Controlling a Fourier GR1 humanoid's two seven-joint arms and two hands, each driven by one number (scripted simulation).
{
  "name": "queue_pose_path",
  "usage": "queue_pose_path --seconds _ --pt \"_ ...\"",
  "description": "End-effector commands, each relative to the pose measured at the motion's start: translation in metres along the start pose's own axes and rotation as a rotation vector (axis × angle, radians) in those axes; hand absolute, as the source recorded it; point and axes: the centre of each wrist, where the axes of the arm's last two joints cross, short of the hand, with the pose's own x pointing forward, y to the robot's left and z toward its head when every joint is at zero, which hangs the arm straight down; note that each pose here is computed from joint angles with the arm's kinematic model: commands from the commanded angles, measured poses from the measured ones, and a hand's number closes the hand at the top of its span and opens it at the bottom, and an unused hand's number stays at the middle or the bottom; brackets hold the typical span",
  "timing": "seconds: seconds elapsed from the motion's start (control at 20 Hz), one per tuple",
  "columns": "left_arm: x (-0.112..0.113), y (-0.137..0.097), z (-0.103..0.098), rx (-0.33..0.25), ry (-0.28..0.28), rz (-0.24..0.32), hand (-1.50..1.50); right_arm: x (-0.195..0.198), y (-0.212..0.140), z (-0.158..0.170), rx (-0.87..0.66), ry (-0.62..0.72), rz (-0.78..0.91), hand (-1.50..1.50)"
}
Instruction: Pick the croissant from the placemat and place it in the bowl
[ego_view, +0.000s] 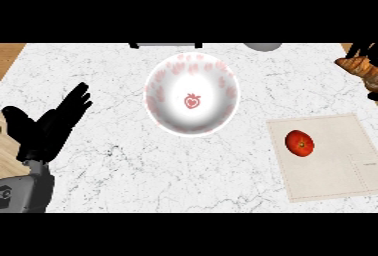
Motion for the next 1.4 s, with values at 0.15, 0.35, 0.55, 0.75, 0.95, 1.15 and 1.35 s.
queue_pose_path --seconds 0.15,0.35,0.55,0.75,0.95,1.15,1.35 --pt "-0.004 0.01 0.012 0.016 0.001 -0.002 0.0 0.053 -0.047 -0.002 -0.016 -0.129 -0.02 1.5" --pt "0.0 -0.003 0.0 -0.007 0.018 0.003 0.0 0.074 -0.061 -0.023 -0.006 -0.166 -0.17 1.5" --pt "0.02 -0.008 -0.003 -0.002 0.01 -0.007 0.0 0.099 -0.062 -0.031 -0.01 -0.179 -0.223 1.5" --pt "0.007 -0.01 0.002 0.003 0.002 0.007 0.0 0.134 -0.063 -0.048 -0.06 -0.173 -0.257 1.5" --pt "0.008 -0.015 -0.003 -0.005 -0.005 -0.003 0.0 0.16 -0.075 -0.085 -0.082 -0.159 -0.285 1.5" --pt "0.002 -0.009 0.007 -0.011 0.003 -0.009 0.0 0.184 -0.063 -0.108 -0.117 -0.173 -0.289 1.5" --pt "0.021 0.001 -0.011 -0.025 -0.009 0.001 0.0 0.206 -0.044 -0.139 -0.122 -0.134 -0.289 1.5"
